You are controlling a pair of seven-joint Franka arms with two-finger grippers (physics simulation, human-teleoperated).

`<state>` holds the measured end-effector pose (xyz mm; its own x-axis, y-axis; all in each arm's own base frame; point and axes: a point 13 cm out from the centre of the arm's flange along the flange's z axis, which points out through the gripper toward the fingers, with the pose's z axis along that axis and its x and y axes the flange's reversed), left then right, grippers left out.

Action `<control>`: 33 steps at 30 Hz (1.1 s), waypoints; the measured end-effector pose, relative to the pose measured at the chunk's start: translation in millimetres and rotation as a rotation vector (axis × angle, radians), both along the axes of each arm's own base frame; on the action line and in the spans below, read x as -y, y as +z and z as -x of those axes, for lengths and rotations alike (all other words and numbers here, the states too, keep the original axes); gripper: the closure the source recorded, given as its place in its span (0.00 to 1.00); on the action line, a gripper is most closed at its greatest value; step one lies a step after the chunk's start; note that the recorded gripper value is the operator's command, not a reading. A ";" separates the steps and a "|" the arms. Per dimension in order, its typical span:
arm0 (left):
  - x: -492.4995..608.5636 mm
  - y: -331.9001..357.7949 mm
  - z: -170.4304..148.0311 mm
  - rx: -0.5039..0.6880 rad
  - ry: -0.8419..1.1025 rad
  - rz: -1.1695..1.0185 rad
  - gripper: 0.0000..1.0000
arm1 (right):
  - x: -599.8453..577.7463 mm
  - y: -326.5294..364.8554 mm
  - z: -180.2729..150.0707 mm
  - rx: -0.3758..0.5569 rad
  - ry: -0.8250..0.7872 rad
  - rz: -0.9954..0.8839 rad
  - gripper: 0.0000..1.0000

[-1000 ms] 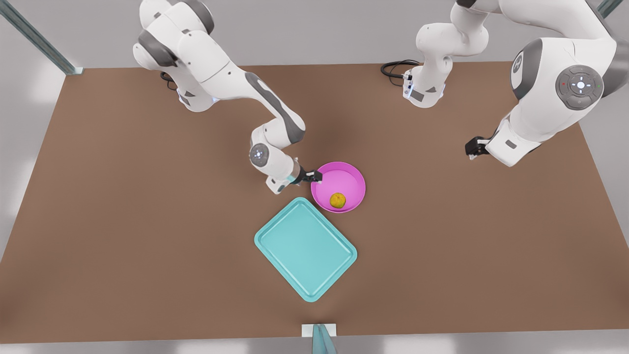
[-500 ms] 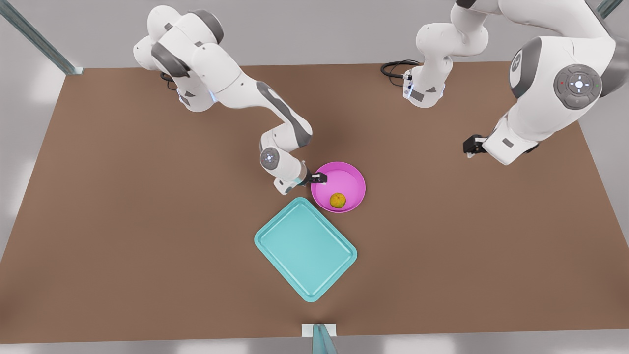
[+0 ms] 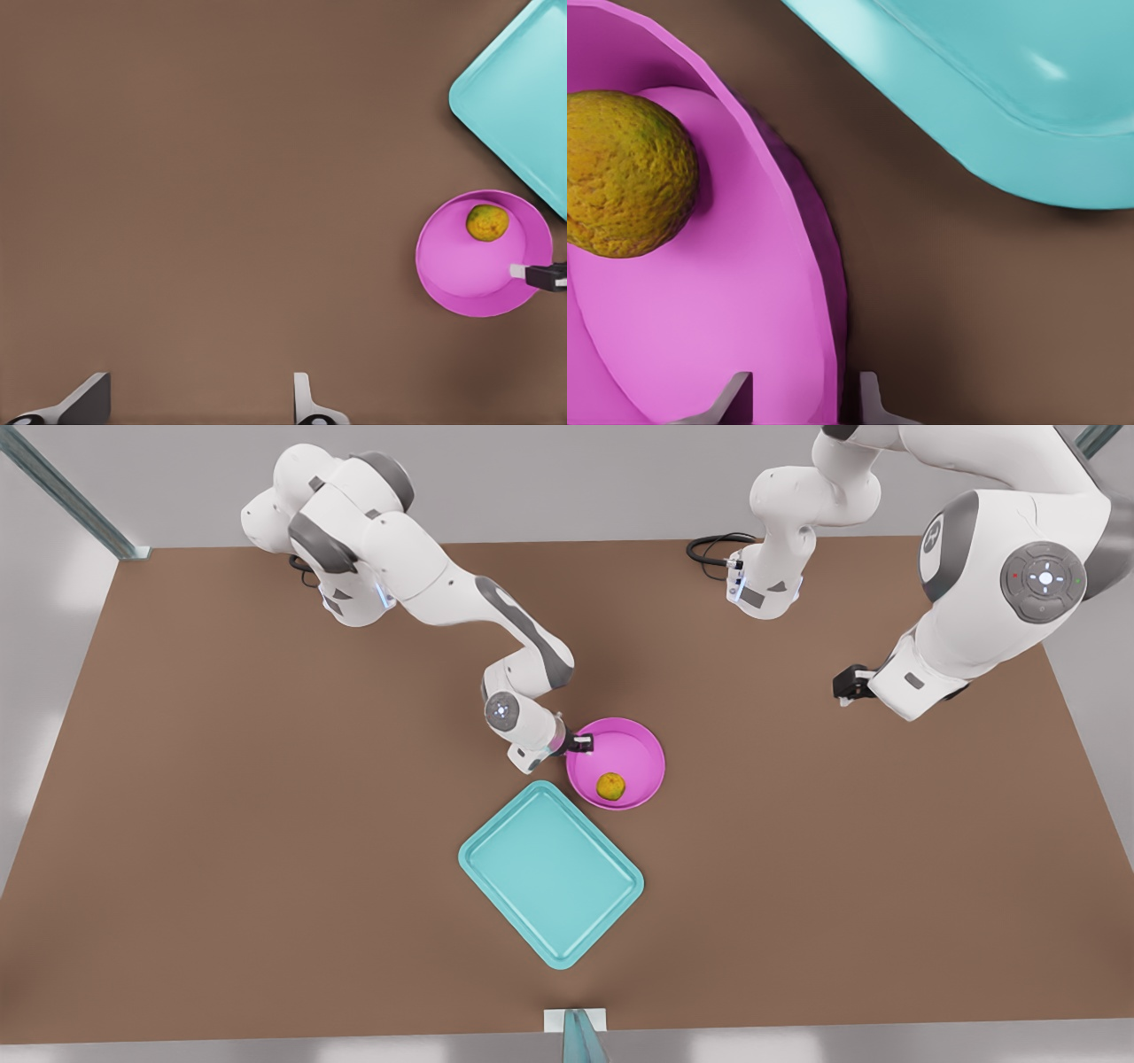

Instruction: Place the orange on the plate with the left arm and the plate on the tray with the right arm

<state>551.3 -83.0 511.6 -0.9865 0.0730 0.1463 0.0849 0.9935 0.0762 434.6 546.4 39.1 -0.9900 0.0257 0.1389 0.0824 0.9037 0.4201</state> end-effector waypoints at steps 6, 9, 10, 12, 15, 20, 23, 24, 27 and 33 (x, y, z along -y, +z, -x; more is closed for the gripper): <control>0.1 0.3 0.6 -0.002 -0.003 0.001 0.00 | -3.3 1.3 2.9 -0.001 0.008 -0.005 0.50; 0.1 0.3 0.8 -0.002 -0.004 0.001 0.00 | -5.5 4.6 1.4 0.002 0.009 -0.012 0.74; 0.2 0.7 1.0 -0.002 -0.004 0.001 0.00 | -5.7 4.9 1.0 0.002 0.009 -0.013 0.77; 1.0 1.7 1.5 0.000 -0.006 0.002 0.00 | -5.7 5.3 0.5 0.003 0.010 -0.015 0.78; 1.9 2.2 1.8 0.000 -0.008 0.002 0.00 | -9.9 10.6 -0.8 0.007 0.014 -0.025 0.78; 1.8 2.3 2.0 0.000 -0.009 0.002 0.00 | -18.5 23.0 -7.0 0.019 0.016 -0.047 0.79; 1.7 3.5 4.2 -0.004 -0.009 0.002 0.00 | -20.5 31.6 -17.8 0.031 0.007 -0.061 0.79; 1.8 3.4 5.0 -0.007 -0.010 0.001 0.00 | -19.9 34.7 -23.6 0.036 0.001 -0.066 0.79; 0.8 3.0 6.7 -0.014 -0.010 0.000 0.00 | -17.9 45.2 -42.9 0.050 -0.022 -0.084 0.79; 0.4 2.9 8.6 -0.021 -0.011 -0.002 0.00 | -1.2 66.8 -104.0 0.082 -0.095 -0.124 0.79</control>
